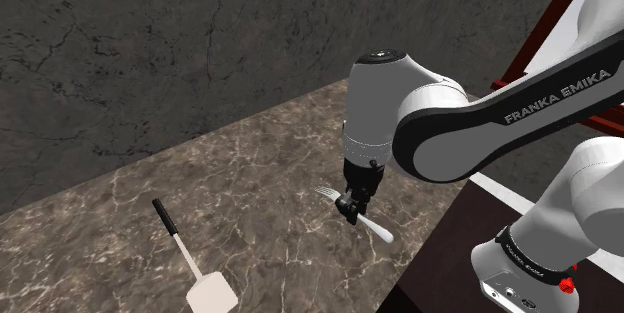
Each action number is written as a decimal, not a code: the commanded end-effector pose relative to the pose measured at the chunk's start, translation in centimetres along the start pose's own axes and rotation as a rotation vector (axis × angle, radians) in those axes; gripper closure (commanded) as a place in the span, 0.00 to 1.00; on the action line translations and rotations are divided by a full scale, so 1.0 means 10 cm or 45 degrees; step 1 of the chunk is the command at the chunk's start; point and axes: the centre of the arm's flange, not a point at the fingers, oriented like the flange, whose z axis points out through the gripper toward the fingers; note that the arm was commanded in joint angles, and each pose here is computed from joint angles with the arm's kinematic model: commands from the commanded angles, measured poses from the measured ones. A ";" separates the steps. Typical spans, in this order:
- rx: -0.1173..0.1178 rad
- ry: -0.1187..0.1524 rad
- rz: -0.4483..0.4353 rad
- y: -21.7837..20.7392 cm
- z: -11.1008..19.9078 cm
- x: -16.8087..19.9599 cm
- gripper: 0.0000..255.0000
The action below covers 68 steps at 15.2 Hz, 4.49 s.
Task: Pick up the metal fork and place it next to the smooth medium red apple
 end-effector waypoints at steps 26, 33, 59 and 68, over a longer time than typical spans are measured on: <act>0.000 0.000 0.000 -0.01 -1.15 -0.17 1.00; 0.000 0.000 0.000 -0.02 -1.51 -0.22 1.00; 0.000 0.000 0.000 1.95 -2.07 -0.37 1.00; 0.000 0.000 0.000 3.14 -2.08 -0.41 1.00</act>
